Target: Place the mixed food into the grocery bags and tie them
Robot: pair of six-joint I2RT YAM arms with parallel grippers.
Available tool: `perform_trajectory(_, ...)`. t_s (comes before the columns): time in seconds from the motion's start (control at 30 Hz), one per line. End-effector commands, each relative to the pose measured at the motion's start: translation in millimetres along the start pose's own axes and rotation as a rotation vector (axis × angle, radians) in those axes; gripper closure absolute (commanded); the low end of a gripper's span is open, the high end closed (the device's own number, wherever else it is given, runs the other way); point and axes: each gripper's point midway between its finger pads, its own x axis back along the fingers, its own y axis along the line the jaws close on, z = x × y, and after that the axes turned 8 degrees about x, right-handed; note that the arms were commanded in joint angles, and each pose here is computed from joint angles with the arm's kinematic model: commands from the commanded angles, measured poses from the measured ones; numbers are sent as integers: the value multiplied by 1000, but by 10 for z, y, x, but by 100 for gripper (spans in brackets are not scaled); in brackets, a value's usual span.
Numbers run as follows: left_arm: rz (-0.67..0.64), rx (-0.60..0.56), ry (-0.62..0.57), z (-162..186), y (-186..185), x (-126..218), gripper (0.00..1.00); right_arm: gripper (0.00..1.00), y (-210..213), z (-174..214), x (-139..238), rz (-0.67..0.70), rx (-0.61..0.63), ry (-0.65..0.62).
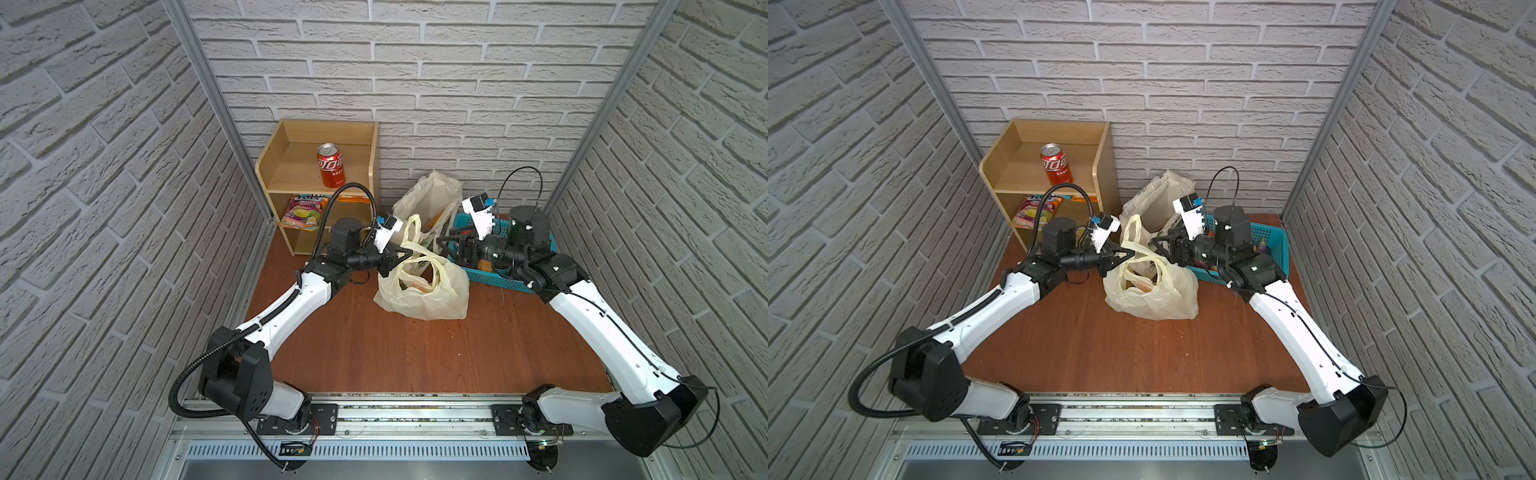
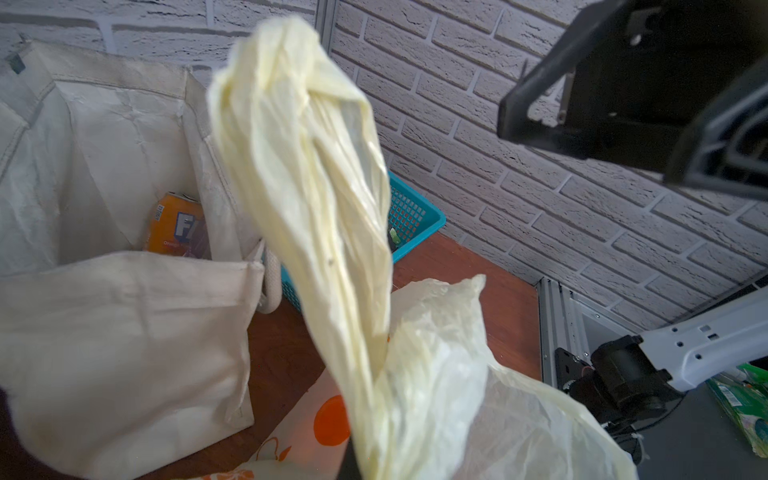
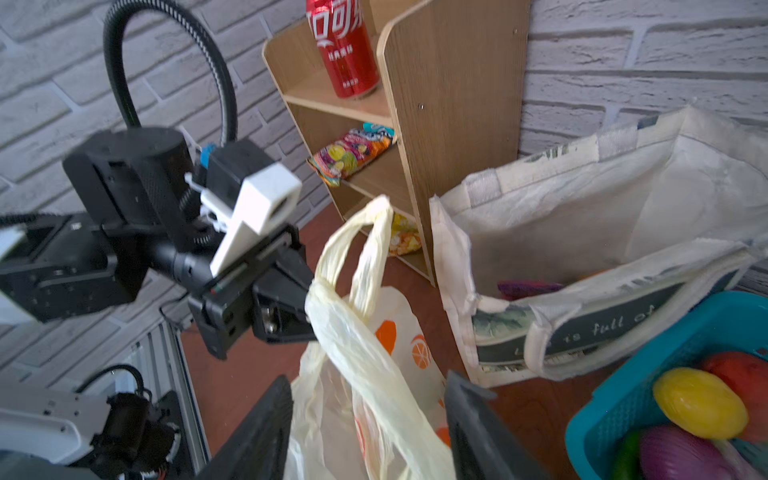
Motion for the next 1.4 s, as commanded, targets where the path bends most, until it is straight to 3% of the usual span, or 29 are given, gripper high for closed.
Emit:
perform_trajectory(0.0,-15,-77,-37,-95,-113,48,100,38,19,-301,-83,-40,-96,-82)
perform_trajectory(0.53,-12,-90,-21,-25,-216,48,100,37,133,-472,-512,-219,-217,-121)
perform_trajectory(0.63,-13,-92,-22,-32,-218,47,100,47,155,-457,-563,-242,-230,-117)
perform_trajectory(0.9,-33,-89,-26,-30,-179,47,100,94,219,-440,-560,-293,-233,-107)
perform_trajectory(1.17,-108,-19,-95,-4,12,235,100,94,-83,-493,-138,-136,-221,-180)
perform_trajectory(1.37,-128,18,-130,-40,84,252,100,95,97,-153,-144,-171,-238,-126)
